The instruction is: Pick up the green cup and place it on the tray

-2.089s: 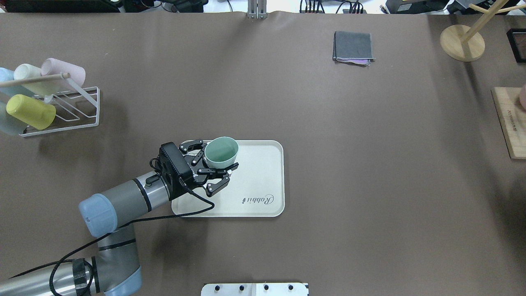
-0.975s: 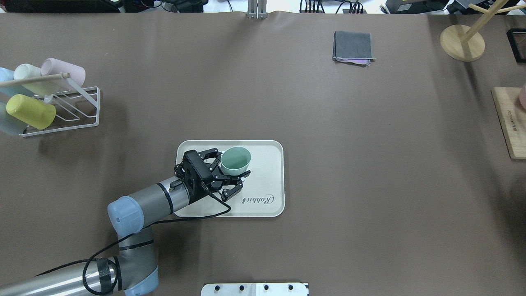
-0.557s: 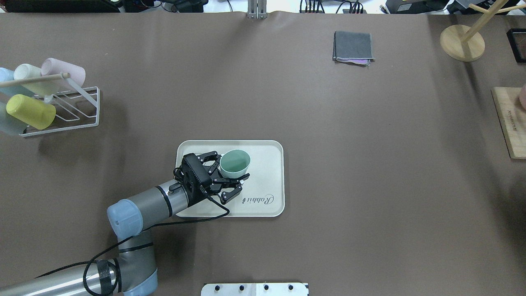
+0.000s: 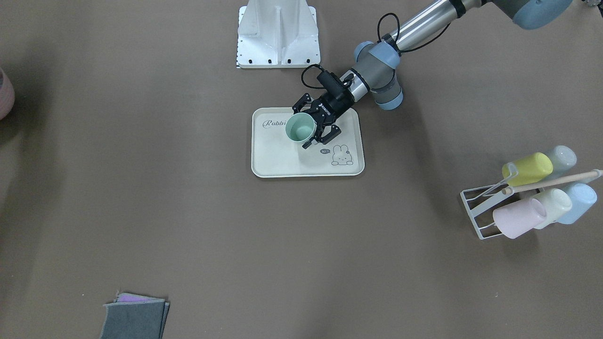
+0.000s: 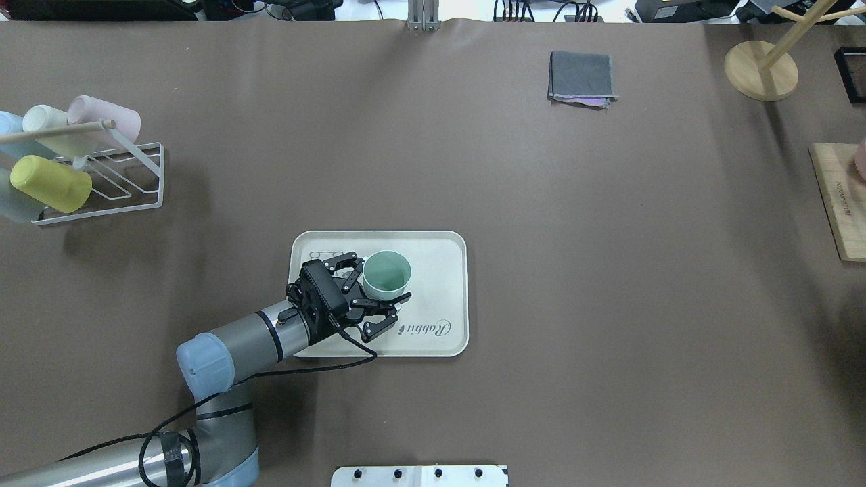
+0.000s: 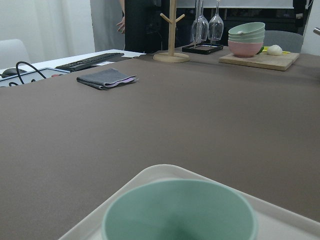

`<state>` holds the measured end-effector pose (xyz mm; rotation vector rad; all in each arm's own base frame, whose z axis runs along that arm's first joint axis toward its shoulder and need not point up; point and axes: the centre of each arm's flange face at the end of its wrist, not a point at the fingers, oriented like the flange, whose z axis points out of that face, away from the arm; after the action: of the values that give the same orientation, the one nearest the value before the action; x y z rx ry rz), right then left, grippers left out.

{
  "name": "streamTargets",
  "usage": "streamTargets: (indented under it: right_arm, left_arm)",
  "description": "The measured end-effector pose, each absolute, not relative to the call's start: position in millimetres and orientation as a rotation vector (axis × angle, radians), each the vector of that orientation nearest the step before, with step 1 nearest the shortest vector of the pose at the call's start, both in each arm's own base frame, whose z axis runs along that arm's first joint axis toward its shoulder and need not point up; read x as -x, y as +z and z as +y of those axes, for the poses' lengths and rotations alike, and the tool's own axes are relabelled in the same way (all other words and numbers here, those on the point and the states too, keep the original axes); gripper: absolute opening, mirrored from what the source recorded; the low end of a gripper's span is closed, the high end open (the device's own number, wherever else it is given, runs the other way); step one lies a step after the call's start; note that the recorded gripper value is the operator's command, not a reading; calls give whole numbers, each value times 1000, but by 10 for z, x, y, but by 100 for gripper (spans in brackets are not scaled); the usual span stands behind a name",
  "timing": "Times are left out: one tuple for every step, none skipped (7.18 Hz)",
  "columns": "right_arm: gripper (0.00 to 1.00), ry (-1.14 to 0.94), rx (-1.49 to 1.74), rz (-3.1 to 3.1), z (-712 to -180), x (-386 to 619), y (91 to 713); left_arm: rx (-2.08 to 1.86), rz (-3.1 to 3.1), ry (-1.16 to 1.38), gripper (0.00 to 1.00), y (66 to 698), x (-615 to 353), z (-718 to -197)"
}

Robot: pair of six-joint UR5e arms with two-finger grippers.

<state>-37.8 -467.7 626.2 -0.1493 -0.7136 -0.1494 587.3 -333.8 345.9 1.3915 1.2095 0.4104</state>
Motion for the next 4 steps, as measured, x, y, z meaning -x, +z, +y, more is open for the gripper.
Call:
streamTargets:
  right_arm:
    - [99,-149,150,-714,-4674,377,6265]
    - [99,-149,150,-714,-4671,375,6267]
    - [99,-149,150,-715,-4670,374,6268]
    - [99,-150,150,-715,-4669,376,6269]
  left_arm:
    - [-1393,1209,411,97,3457,-5875,-3336]
    - [-1395,1211,410,97,3446,-5870,-3335]
    - [-1399,1214,409,97,3420,-5858,-3332]
    - [-1404,1219,406,97,3395,-5821,-3332]
